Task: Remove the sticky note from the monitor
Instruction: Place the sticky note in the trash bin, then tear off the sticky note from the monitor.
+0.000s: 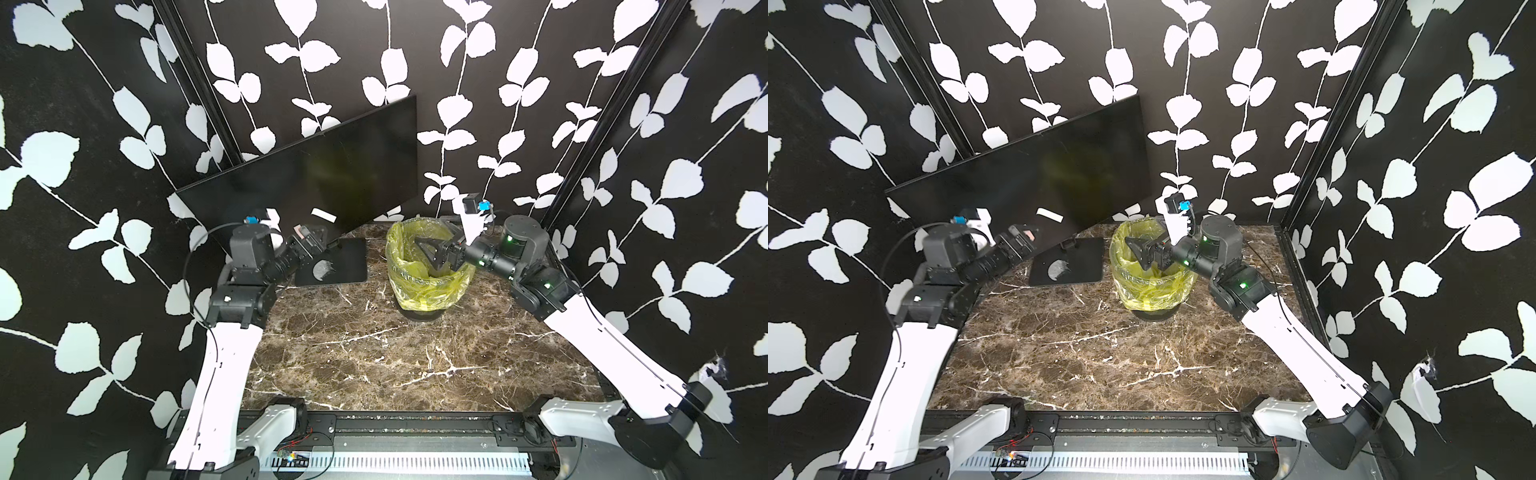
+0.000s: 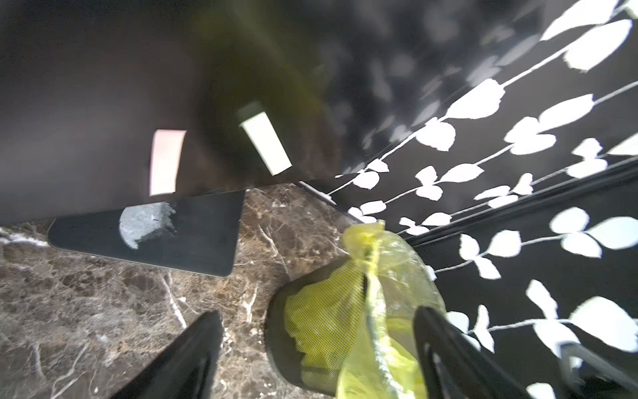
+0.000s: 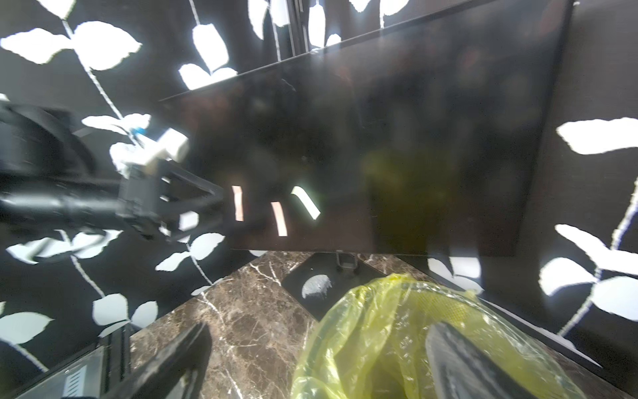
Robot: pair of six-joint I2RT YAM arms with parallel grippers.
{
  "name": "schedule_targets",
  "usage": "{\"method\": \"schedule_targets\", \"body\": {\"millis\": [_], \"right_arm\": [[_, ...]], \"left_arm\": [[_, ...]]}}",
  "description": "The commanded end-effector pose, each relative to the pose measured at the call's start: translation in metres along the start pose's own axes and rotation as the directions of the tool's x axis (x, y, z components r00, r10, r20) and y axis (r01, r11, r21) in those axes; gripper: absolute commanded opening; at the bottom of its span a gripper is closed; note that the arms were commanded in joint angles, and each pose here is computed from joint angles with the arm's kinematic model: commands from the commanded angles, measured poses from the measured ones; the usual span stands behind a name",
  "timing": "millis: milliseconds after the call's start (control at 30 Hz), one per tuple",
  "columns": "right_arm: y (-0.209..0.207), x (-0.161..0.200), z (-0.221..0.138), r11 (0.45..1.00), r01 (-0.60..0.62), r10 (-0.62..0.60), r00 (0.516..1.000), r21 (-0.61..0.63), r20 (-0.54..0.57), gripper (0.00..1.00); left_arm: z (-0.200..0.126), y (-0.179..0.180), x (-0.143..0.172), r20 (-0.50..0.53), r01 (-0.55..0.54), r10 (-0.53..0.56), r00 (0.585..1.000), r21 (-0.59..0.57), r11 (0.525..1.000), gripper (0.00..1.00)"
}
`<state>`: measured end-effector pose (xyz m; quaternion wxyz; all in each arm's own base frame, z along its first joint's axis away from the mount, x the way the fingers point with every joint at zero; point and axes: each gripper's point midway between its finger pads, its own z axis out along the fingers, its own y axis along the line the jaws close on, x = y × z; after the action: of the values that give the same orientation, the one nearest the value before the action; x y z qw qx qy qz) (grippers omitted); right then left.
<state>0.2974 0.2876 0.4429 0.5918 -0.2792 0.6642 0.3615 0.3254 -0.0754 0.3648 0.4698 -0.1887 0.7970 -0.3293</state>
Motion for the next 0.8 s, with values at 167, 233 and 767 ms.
{"method": "schedule_targets", "body": {"millis": [167, 233, 767], "right_arm": [[0.031, -0.021, -0.004, 0.989, 0.042, -0.03, 0.995, -0.14, 0.091, 0.98], [0.031, -0.019, -0.003, 0.989, 0.042, -0.03, 0.996, -0.142, 0.085, 0.98], [0.024, -0.018, 0.004, 0.992, 0.065, -0.058, 0.996, -0.104, 0.07, 0.98]], "left_arm": [[0.037, 0.017, -0.006, 0.137, 0.27, -0.286, 0.949, 0.124, 0.955, 0.99], [0.046, 0.017, -0.006, 0.139, 0.277, -0.293, 0.946, 0.126, 0.953, 0.98], [0.108, 0.026, -0.03, 0.297, 0.377, -0.433, 0.851, 0.228, 0.897, 0.91]]}}
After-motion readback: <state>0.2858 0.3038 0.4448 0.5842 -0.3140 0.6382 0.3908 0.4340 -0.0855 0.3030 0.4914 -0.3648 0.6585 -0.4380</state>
